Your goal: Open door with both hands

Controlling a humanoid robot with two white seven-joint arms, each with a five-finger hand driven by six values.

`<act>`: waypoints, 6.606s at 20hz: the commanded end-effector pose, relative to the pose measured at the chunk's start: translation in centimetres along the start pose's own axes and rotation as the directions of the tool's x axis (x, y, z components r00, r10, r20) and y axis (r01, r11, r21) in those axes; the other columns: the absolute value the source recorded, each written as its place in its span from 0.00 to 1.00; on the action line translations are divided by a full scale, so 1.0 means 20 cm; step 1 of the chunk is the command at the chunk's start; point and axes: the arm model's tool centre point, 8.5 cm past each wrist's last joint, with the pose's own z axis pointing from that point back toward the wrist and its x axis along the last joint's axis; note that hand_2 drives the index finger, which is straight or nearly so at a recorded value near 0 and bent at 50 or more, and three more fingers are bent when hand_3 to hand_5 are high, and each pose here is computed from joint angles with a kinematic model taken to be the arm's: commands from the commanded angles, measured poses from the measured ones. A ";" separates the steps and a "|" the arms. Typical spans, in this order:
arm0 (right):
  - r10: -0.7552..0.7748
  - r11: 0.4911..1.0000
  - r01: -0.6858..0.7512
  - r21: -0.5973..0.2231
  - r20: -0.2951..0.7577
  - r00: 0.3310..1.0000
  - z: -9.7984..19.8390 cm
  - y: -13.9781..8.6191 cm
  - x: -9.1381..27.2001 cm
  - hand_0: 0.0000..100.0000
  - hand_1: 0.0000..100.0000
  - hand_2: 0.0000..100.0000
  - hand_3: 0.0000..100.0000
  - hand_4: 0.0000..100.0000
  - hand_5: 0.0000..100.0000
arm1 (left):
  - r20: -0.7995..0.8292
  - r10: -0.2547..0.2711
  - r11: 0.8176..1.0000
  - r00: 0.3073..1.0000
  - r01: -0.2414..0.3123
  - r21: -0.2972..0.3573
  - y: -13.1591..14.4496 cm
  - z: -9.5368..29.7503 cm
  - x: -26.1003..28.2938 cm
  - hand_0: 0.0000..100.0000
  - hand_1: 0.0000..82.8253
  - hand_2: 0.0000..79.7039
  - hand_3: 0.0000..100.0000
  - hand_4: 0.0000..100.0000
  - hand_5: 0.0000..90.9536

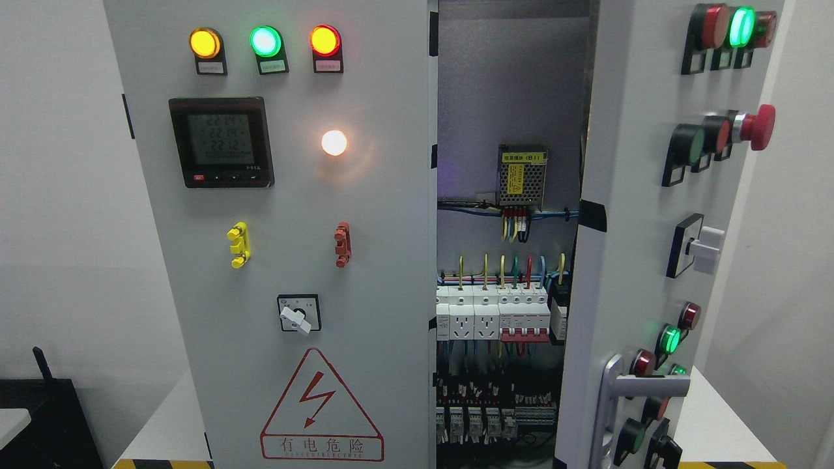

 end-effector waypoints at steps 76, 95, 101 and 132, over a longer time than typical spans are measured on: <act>0.004 1.000 -0.004 0.000 0.000 1.000 0.00 0.00 0.00 0.38 0.00 0.00 0.00 0.00 0.00 | 0.892 -0.103 0.067 0.440 0.898 -0.435 -1.15 2.55 2.91 0.00 0.00 0.00 0.00 0.00 0.00; 0.004 1.000 -0.004 0.000 0.000 1.000 0.00 0.00 0.00 0.38 0.00 0.00 0.00 0.00 0.00 | 0.903 -0.085 -0.110 0.421 0.897 -0.428 -1.81 2.90 2.90 0.00 0.00 0.00 0.00 0.00 0.00; 0.005 1.000 -0.005 0.000 -0.002 1.000 0.00 0.00 0.00 0.38 0.00 0.00 0.00 0.00 0.00 | 0.910 -0.067 -0.109 0.410 0.903 -0.415 -1.92 2.95 2.86 0.00 0.00 0.00 0.00 0.00 0.00; 0.007 1.000 -0.007 0.000 0.000 1.000 0.00 0.00 0.00 0.38 0.00 0.00 0.00 0.00 0.00 | 0.937 -0.138 -0.180 0.321 0.922 -0.342 -2.41 2.94 2.51 0.00 0.00 0.00 0.00 0.00 0.00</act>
